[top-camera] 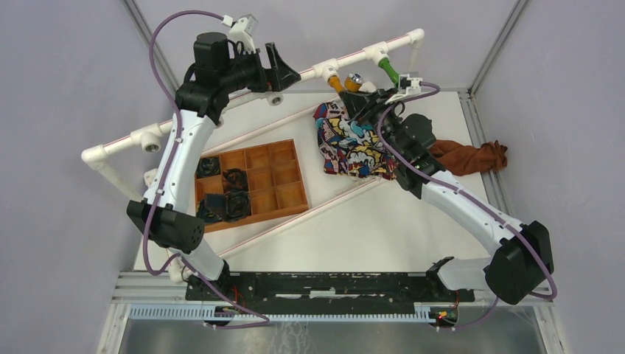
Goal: Install the water faucets
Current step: Screw the water faucet onto the adaptor.
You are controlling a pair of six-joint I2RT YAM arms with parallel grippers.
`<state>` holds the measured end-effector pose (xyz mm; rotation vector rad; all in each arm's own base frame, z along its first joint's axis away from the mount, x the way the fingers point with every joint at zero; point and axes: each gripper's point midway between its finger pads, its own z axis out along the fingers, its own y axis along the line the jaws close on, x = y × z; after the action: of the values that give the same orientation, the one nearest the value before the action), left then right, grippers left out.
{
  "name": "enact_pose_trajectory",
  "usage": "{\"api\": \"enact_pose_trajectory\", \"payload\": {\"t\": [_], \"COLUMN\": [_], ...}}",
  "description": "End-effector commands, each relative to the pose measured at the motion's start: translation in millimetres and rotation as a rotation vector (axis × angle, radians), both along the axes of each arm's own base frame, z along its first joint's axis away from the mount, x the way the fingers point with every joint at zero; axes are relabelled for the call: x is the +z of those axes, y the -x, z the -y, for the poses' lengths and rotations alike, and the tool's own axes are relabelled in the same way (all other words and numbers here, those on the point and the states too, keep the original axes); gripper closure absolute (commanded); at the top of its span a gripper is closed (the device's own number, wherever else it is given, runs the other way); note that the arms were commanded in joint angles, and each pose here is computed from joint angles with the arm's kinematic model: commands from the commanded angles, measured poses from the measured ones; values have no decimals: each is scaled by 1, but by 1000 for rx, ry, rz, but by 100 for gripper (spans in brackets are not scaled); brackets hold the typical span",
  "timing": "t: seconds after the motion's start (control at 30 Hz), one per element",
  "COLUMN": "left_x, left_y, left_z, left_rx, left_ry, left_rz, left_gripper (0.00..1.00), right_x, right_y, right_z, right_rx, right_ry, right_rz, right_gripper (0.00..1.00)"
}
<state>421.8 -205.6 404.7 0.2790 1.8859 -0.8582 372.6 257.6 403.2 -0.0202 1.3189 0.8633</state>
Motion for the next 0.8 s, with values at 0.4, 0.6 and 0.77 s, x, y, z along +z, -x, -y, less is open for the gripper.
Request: {"api": "enact_pose_trajectory", "payload": {"t": [0.4,0.6,0.77], "left_x": [18,18,20], "left_y": [12,12,12], "left_z": [-1,0,0], "left_rx": [-21,-23,-23], "left_ry": [14,17,19], "left_rz": [52,54,56], "left_gripper": [0,0,0], "right_x": [21,15,13], "right_y": [22,23,22], "right_z": [-14,-17,-17], "right_rx": [186,202,199], "right_ry": [-218,-229,-218], "right_rz": [-29,-54,-53], "right_gripper": [79,75,50]}}
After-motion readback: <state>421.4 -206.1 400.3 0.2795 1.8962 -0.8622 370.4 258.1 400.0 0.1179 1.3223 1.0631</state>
